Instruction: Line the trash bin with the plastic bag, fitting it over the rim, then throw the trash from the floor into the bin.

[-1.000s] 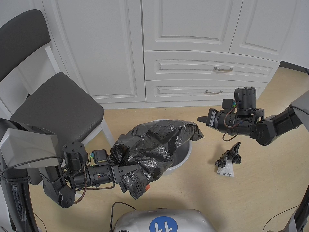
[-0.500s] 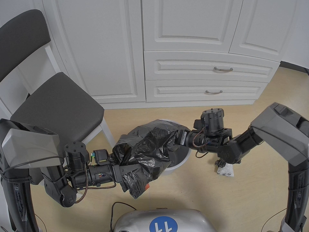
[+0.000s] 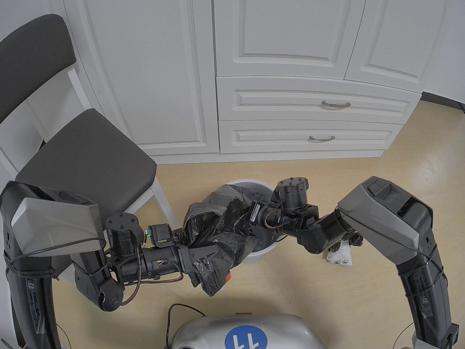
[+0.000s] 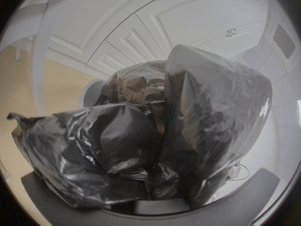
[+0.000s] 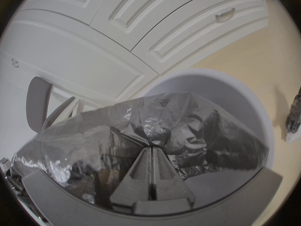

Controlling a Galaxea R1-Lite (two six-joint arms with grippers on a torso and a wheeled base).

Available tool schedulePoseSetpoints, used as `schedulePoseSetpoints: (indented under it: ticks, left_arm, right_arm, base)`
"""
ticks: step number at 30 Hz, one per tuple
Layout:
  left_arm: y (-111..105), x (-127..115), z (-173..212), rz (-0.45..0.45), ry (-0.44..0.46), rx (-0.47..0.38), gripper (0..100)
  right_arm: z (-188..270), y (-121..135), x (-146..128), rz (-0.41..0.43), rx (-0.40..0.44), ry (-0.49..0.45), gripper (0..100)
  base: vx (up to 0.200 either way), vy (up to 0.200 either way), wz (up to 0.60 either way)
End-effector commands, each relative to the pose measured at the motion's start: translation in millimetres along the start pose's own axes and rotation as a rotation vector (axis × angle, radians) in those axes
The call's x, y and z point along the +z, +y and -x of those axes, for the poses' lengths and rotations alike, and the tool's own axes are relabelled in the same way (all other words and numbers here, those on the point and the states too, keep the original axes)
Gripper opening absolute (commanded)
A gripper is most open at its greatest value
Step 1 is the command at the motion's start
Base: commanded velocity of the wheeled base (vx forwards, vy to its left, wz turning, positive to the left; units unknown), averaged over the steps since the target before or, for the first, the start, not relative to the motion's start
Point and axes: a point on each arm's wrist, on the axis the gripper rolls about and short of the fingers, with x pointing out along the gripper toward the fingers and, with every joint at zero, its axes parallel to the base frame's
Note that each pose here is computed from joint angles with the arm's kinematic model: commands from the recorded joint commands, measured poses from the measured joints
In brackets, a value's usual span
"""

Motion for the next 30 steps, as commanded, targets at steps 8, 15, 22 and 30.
schedulePoseSetpoints:
  ticks: [8, 15, 22, 30]
  left_arm:
    - [-5, -12, -25, -0.013, -0.010, 0.041, 0]
    - [-10, -14, -31, 0.006, -0.021, 0.049, 0]
    - [-14, -8, -41, 0.034, -0.088, 0.083, 0]
    - [-32, 1, -44, 0.038, -0.117, 0.035, 0]
  right_arm:
    - [-37, -35, -1, -0.040, -0.057, -0.024, 0]
    - [9, 2, 47, -0.073, -0.021, -0.078, 0]
    - [59, 30, 84, -0.059, -0.024, -0.033, 0]
    - [111, 39, 128, -0.056, -0.041, -0.082, 0]
  base:
    - [0.000, 0.000, 0.00]
    - [0.000, 0.000, 0.00]
    - [0.000, 0.000, 0.00]
    - [0.000, 0.000, 0.00]
